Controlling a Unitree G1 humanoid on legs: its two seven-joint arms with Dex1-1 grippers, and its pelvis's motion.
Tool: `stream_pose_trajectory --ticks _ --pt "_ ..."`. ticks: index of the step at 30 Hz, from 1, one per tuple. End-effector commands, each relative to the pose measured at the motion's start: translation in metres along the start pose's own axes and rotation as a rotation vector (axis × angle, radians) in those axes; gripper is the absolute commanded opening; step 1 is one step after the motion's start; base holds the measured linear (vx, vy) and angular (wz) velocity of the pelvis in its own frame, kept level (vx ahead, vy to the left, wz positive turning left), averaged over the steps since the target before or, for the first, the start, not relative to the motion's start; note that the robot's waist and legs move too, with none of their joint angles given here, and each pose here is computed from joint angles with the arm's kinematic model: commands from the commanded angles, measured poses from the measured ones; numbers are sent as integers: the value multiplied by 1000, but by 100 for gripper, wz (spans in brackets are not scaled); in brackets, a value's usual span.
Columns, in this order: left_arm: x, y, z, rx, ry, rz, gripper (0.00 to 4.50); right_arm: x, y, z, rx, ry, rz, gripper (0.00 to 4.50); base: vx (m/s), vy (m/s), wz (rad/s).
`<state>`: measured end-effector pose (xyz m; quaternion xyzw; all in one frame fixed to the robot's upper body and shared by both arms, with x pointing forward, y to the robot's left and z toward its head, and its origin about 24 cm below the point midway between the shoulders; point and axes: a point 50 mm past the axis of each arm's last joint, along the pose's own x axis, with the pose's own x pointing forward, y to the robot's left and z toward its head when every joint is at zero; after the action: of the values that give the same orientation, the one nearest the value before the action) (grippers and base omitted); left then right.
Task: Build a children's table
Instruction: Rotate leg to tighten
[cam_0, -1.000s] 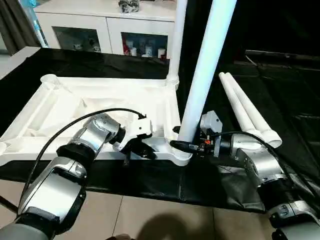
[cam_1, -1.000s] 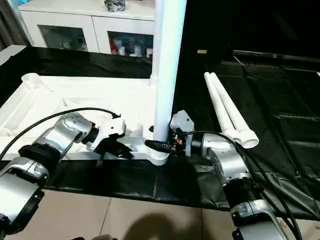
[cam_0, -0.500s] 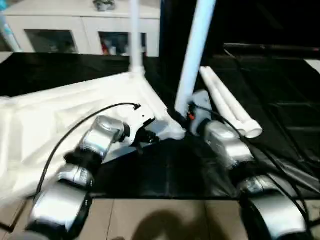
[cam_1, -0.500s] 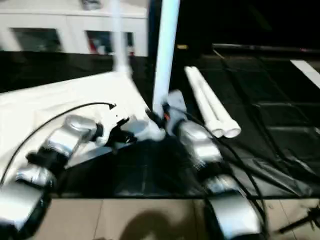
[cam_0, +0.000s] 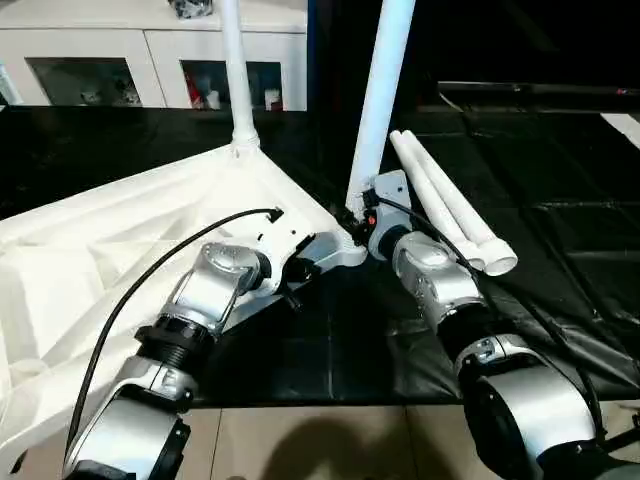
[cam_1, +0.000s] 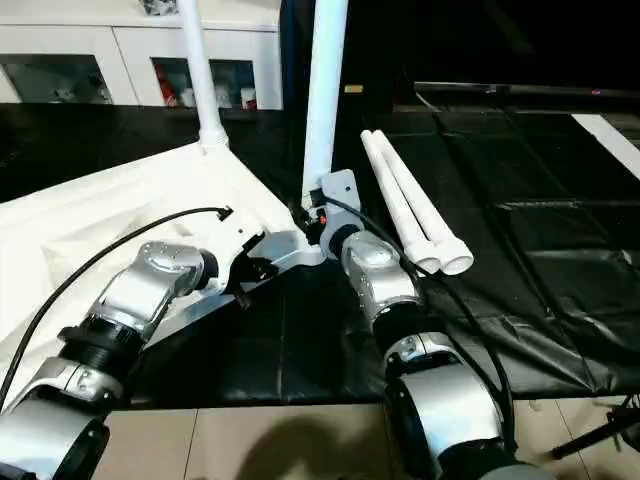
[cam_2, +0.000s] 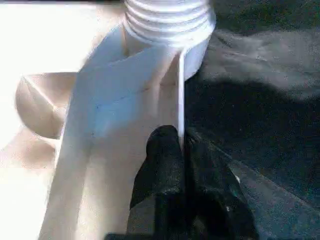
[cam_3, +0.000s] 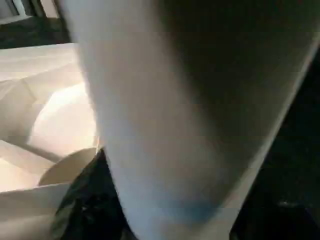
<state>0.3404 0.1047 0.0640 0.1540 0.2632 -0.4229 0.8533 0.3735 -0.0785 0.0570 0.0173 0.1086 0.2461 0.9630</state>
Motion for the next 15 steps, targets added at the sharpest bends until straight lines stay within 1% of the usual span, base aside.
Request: stream_pose_trajectory --ticks 1,4,5,8,9,10,11,12,13,14,15 --pt "-5 -2 26 63 -95 -12 0 -10 -1 -44 41 177 -23 288 0 0 0" --pt "-5 -1 27 68 -94 -8 0 -12 -5 -43 55 161 -21 319 0 0 0" --pt "-6 0 27 71 -93 -8 0 -13 -6 -44 51 160 -22 319 0 0 0" --pt "-6 1 27 76 -92 -8 0 -15 -9 -44 54 152 -23 352 0 0 0" --pt "-7 2 26 81 -89 -11 0 -17 -12 -46 55 145 -19 352 0 0 0" --pt "-7 4 26 85 -85 -13 0 -20 -15 -47 55 139 -14 365 0 0 0" --pt "-8 6 24 94 -78 -16 0 -23 -16 -49 76 123 2 377 0 0 0" --pt "-8 6 24 94 -78 -16 0 -23 -16 -49 76 123 2 388 0 0 0" --pt "-8 6 24 94 -78 -16 0 -23 -16 -49 76 123 2 388 0 0 0" --pt "-9 9 22 109 -64 -27 0 -29 -18 -52 90 108 52 402 0 0 0" --pt "-9 9 22 109 -64 -27 0 -29 -18 -52 90 108 52 402 0 0 0"
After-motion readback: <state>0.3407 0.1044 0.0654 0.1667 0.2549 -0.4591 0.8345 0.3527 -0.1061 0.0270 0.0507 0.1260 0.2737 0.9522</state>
